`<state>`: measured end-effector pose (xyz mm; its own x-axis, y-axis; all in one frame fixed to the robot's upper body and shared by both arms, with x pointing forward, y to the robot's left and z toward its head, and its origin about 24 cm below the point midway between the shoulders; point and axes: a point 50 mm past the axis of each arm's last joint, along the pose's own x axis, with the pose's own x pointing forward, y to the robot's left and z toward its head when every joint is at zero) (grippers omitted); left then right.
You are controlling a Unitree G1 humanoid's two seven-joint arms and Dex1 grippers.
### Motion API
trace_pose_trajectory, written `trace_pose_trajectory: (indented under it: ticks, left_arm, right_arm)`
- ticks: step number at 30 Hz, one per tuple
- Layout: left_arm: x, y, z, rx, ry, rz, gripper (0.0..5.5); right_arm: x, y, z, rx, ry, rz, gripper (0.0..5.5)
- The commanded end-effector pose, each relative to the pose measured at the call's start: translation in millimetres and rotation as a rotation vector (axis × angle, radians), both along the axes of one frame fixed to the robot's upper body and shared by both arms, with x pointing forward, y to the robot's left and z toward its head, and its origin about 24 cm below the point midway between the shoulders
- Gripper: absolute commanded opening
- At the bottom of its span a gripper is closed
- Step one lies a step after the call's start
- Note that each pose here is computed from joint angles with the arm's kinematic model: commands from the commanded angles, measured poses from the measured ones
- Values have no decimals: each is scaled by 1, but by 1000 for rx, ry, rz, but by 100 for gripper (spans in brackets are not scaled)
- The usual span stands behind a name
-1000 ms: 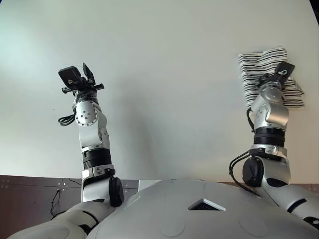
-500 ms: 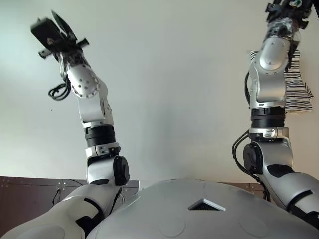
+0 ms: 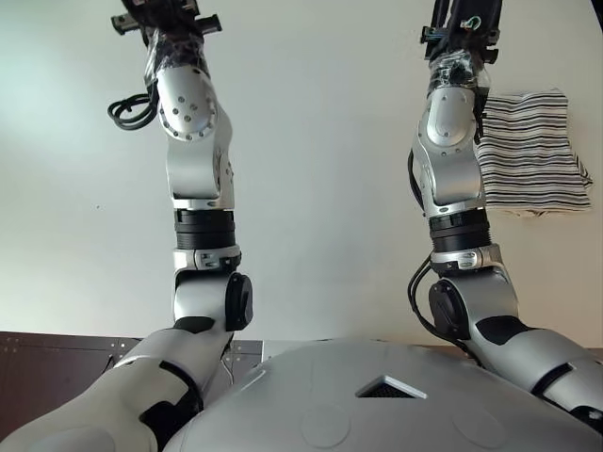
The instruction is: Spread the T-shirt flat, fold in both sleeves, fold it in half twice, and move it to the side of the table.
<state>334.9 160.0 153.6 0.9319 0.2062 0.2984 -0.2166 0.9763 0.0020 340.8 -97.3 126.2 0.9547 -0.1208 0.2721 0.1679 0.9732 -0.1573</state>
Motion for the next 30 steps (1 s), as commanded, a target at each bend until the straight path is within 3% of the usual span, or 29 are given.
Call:
trace_pose_trajectory:
  ticks: [1, 8, 13, 18, 25, 30]
  left_arm:
    - [-1, -25, 2, -13, -3, -98, 187]
    - [-1, -55, 9, -81, -57, -167, 299]
    - [3, -55, 5, -128, -54, -111, 299]
    - [6, -63, 5, -168, -81, -99, 304]
    - [8, -64, 5, -143, -75, -96, 304]
    - [7, -68, 9, -116, -86, -111, 359]
  right_arm:
    - [5, 8, 10, -8, -25, 49, 238]
    - [12, 23, 23, 21, -41, 107, 241]
    - [18, 30, 28, 3, -48, 178, 241]
    - [20, 36, 30, 18, -13, 228, 331]
    - [20, 41, 38, -2, -62, 237, 331]
    - [19, 42, 36, 3, -65, 225, 334]
